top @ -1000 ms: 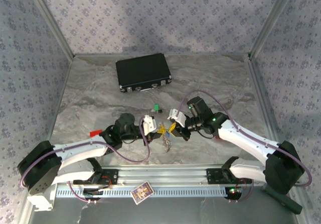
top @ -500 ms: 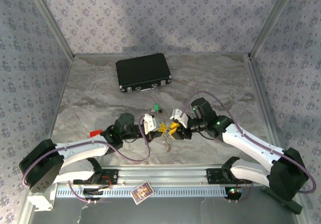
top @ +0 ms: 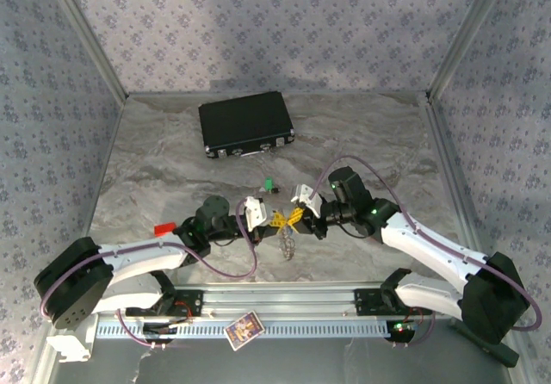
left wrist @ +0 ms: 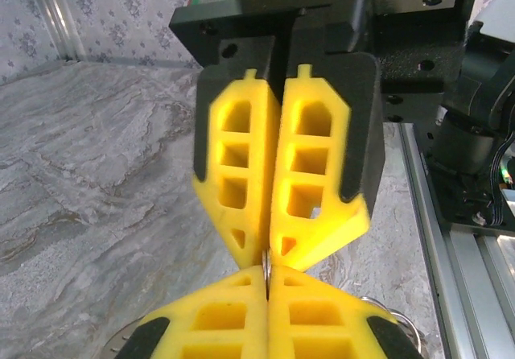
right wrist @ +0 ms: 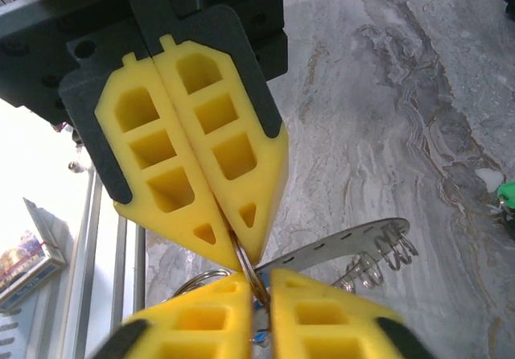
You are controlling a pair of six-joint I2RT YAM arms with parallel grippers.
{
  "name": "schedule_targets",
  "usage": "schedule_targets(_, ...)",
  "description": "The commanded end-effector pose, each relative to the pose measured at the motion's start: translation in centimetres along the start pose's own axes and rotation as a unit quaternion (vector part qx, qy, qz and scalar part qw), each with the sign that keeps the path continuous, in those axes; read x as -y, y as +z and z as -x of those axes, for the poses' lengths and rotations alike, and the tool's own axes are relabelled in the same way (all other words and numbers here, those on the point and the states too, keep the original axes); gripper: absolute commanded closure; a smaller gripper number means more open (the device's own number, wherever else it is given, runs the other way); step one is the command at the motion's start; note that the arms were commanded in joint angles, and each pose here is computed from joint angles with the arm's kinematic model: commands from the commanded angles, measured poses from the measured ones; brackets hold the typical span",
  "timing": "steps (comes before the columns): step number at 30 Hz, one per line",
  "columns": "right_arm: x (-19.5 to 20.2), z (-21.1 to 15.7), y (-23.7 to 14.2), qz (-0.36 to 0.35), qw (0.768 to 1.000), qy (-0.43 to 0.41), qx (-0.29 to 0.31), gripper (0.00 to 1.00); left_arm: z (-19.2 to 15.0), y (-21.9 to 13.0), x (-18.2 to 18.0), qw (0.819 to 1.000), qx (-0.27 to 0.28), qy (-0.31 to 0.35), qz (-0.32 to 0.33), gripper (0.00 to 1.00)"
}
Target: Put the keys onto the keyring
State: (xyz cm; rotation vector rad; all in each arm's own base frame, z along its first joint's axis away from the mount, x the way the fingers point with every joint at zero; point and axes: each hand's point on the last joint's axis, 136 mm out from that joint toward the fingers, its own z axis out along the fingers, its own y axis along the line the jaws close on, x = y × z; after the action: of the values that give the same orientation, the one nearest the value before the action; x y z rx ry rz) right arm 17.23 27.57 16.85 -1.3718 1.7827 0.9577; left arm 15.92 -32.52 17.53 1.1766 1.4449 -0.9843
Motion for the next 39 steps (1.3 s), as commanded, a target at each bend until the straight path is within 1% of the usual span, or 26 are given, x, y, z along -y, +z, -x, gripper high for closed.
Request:
schedule_targets(1, -0.3, 0.5, -0.3, 0.008, 1.000, -0.002, 0.012, 1.00, 1.9, -0.1, 0.5, 0.999, 0.040, 0.012, -0.013, 1.00)
schedule_targets(2, -0.2, 0.7, -0.3, 0.007, 1.000, -0.004, 0.013, 1.00, 1.9, -0.1, 0.3, 0.999, 0.037, 0.009, -0.008, 0.98)
schedule_targets(4, 0.0, 1.0, -0.4, 0.002, 1.000, -0.009, 0.013, 1.00, 1.5, 0.1, -0.1, 1.000, 0.020, 0.006, 0.002, 0.85)
schedule_targets(5, 0.1, 1.2, -0.4, -0.002, 1.000, -0.012, 0.011, 1.00, 1.2, 0.1, -0.2, 1.000, 0.008, 0.007, 0.004, 0.82)
schedule_targets(7, 0.1, 1.5, -0.6, 0.000, 1.000, -0.020, -0.006, 1.00, 0.6, -0.1, -0.2, 1.000, -0.014, 0.012, 0.006, 0.77)
schedule_targets(9, 0.1, 1.3, -0.7, 0.000, 0.999, -0.028, -0.030, 1.00, 0.4, -0.3, -0.1, 0.999, -0.026, 0.018, 0.007, 0.75)
schedule_targets(14, -0.2, 0.9, -0.6, 0.000, 0.995, -0.059, -0.080, 1.00, 0.0, -0.8, 0.0, 0.998, -0.049, 0.029, 0.007, 0.76)
schedule_targets(20, -0.4, 0.6, -0.2, 0.014, 0.989, -0.085, -0.122, 1.00, 0.4, -0.8, 0.1, 0.999, -0.041, 0.031, 0.005, 0.79)
schedule_targets(24, -0.8, 1.1, 0.1, 0.026, 0.987, -0.097, -0.123, 1.00, 0.5, -0.8, 0.4, 0.999, -0.037, 0.031, -0.005, 0.84)
schedule_targets(27, -1.4, 0.9, 0.3, 0.040, 0.986, -0.095, -0.131, 1.00, 0.6, -0.7, 0.5, 0.999, -0.035, 0.032, -0.010, 0.89)
schedule_targets(30, -1.8, 0.9, 0.4, 0.052, 0.987, -0.090, -0.122, 1.00, 0.6, -0.6, 0.7, 0.999, -0.033, 0.033, -0.015, 0.94)
schedule_targets(31, -1.7, 1.4, 0.5, 0.048, 0.989, -0.094, -0.107, 1.00, 0.5, -0.6, 0.7, 0.999, -0.032, 0.031, -0.017, 0.97)
schedule_targets(32, -1.6, 1.5, 0.4, 0.046, 0.990, -0.092, -0.099, 0.97, 0.5, -0.6, 0.8, 0.999, -0.032, 0.030, -0.019, 0.99)
schedule_targets(34, -1.2, 1.7, 0.1, 0.036, 0.993, -0.082, -0.071, 0.79, 0.6, -0.6, 0.8, 0.999, -0.027, 0.028, -0.020, 1.00)
schedule_targets(35, -1.0, 1.8, -0.1, 0.030, 0.995, -0.074, -0.054, 0.75, 0.7, -0.5, 0.8, 0.999, -0.021, 0.026, -0.019, 1.00)
schedule_targets(39, 0.0, 2.1, -0.9, 0.018, 0.999, -0.030, 0.021, 0.67, 1.0, -0.4, 0.5, 1.000, 0.020, -0.004, -0.011, 1.00)
